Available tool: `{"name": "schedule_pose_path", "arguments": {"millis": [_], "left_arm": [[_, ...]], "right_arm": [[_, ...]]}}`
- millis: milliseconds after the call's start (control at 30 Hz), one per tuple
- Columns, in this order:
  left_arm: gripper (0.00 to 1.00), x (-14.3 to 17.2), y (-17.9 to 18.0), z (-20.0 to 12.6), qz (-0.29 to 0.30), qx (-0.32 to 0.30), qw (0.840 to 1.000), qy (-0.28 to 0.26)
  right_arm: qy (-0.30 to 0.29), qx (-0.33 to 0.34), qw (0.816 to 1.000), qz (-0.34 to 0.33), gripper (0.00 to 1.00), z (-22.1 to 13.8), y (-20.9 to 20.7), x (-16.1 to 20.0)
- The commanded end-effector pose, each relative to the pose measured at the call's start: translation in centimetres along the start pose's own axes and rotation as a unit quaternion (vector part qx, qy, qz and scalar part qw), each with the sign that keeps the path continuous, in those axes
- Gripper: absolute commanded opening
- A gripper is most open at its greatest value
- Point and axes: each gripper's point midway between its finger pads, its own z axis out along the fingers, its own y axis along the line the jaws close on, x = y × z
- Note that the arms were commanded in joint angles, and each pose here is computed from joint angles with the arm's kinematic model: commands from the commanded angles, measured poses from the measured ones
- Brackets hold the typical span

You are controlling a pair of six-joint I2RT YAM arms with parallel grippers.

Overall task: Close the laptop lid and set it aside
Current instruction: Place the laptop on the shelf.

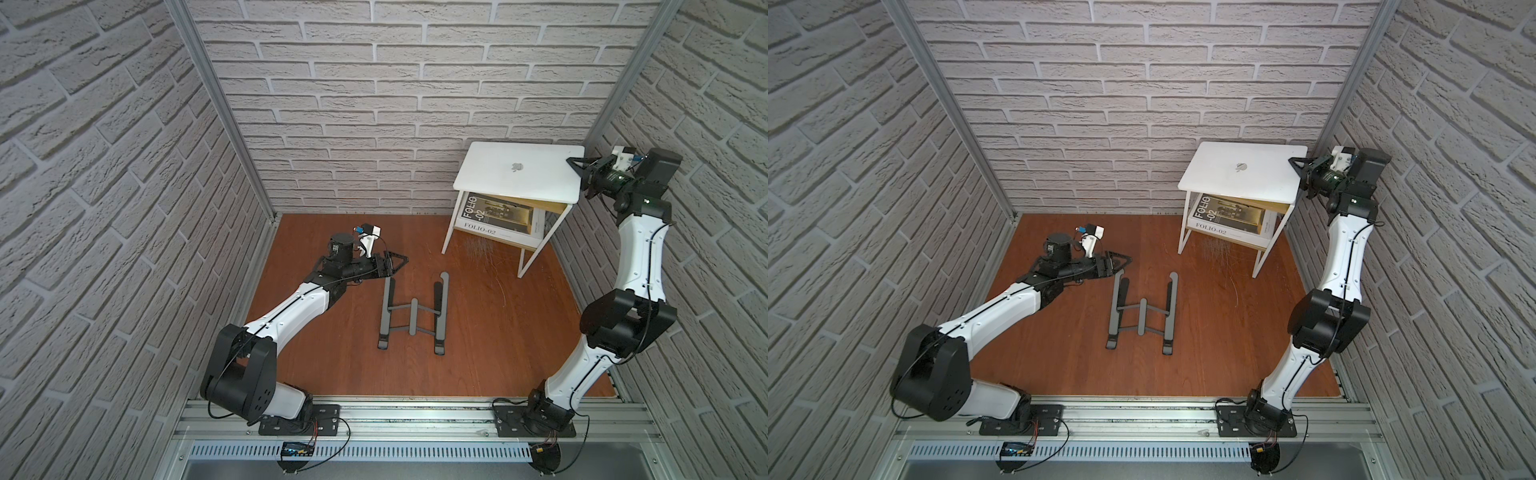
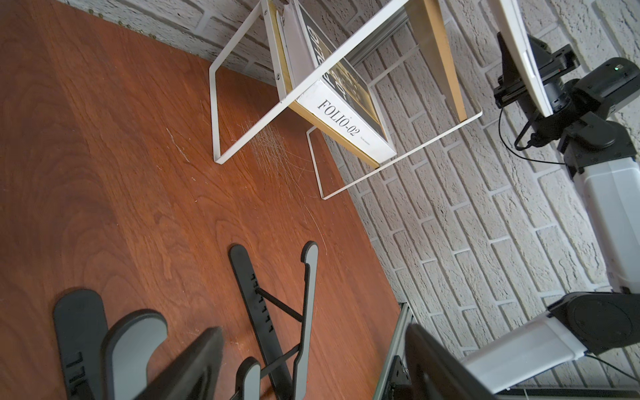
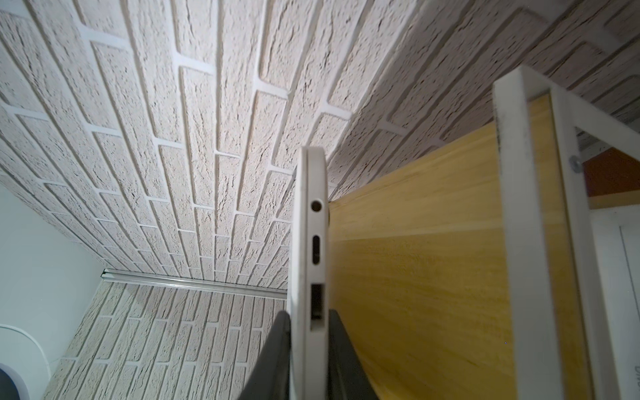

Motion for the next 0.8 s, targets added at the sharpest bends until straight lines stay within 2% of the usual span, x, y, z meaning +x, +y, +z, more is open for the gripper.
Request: {"name": "schedule_pose_path", "arguments": {"millis": [0,133,267,767], "left_arm": [[0.86,0.0,0.0,0.1,0.013,0.003,1.000,-0.005],[0.86,0.2,0.1,0.2,0.012,0.001,1.000,-0.005],[0.86,0.2,0.2,0.4,0.010,-0.001,1.000,-0.004],[0.86,0.5,0.9,0.8,0.007,-0.003,1.000,0.002]], "right_arm": [[-0.020,-0.013,0.997,-0.071,0.03,-0.8,1.4,-1.5],[-0.023,-0.007,0.997,-0.075,0.03,-1.0,1.3,-1.4],[-0.048,0.019,0.995,-0.082,0.03,-2.2,1.0,-1.1],[-0.115,0.042,0.984,-0.127,0.03,-5.7,0.3,-0.4]]}}
